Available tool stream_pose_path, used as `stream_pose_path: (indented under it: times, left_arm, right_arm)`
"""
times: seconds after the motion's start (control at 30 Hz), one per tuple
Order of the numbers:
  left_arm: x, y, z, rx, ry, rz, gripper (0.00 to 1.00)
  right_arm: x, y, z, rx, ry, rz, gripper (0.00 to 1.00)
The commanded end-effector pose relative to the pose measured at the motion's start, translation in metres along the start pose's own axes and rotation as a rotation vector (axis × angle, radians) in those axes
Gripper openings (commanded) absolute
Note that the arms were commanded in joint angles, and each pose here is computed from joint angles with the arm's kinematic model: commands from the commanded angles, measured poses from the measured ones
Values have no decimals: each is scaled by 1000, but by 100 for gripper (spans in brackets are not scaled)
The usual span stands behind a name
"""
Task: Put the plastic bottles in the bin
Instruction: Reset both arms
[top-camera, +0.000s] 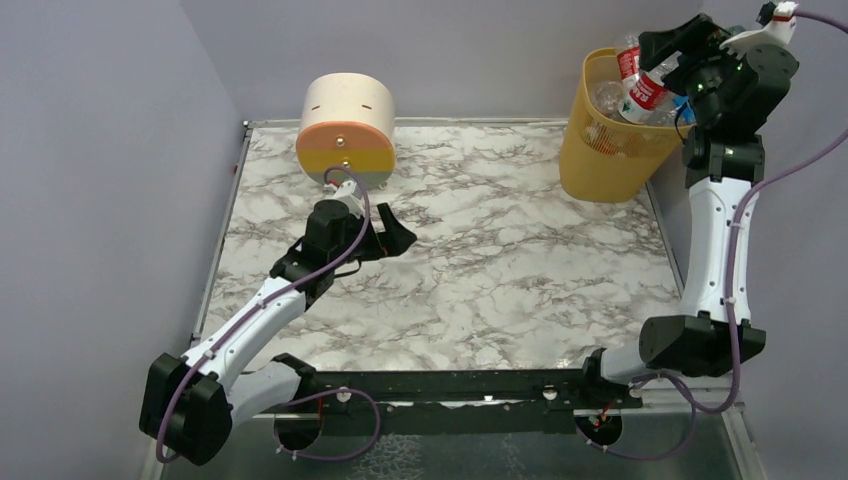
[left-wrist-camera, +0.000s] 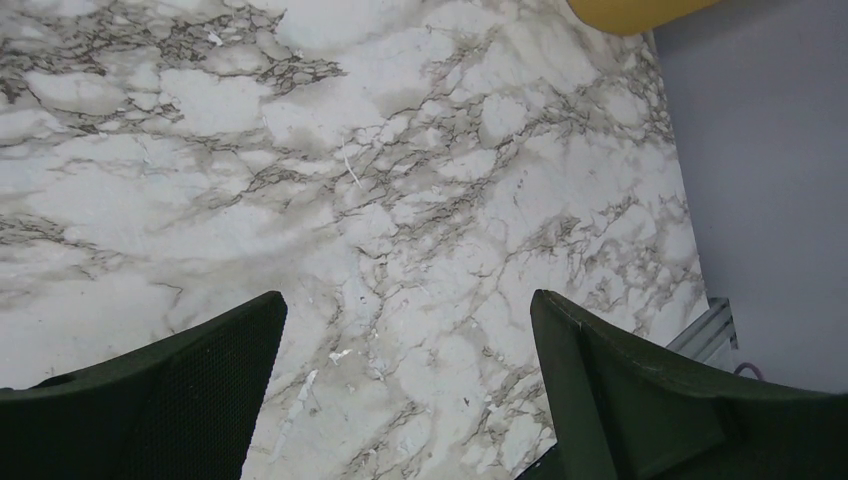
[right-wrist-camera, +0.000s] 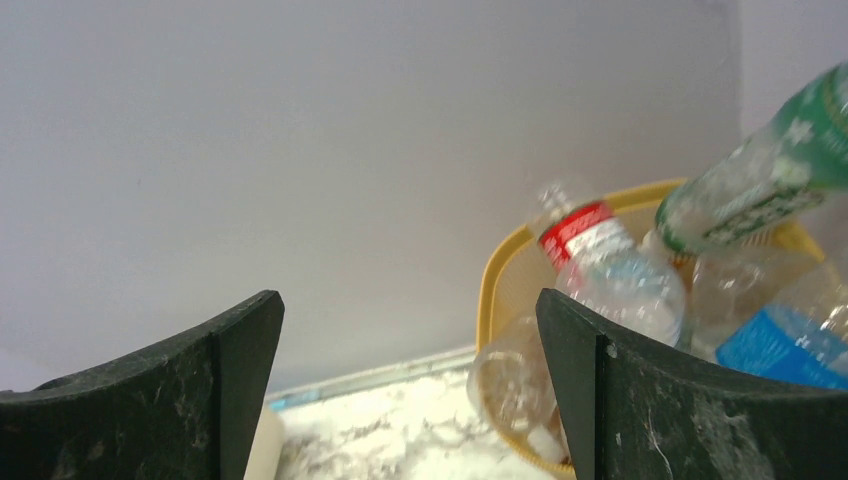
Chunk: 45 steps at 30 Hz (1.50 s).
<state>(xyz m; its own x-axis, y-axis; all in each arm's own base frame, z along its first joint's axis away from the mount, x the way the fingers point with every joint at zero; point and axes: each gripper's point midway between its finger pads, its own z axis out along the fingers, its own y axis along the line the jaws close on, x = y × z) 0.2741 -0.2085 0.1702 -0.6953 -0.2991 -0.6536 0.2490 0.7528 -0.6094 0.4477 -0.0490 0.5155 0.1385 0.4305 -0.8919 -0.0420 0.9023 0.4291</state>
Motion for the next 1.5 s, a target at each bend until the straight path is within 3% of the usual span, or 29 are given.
stream_pose_path:
  times: [0.0,0.37,0.7,1.0,1.17,1.47]
  left_arm:
    - [-29,-14,-18,-5,-96,64,99]
    - [-44,0,-28,-97,-158,138,99]
    - [-38,36,-3,-184,-217,160,99]
    - [-36,119,-2,-498,-362,265,99]
    - [-46,141,-6,-595,-417,384,99]
    - [-66,174,-18,-680,-470,569,99]
  right_arm:
    - [15,23,-41,-95,73,-1,99]
    - [129,15,-91,-170,325,92,100]
    - [251,-7,-117,-36,434,44,100]
    - [338,-74,-139,160,391,-153,100]
    - [351,-121,-164,302,300,-242,100]
    - [358,-138,-150,336,202,-280,99]
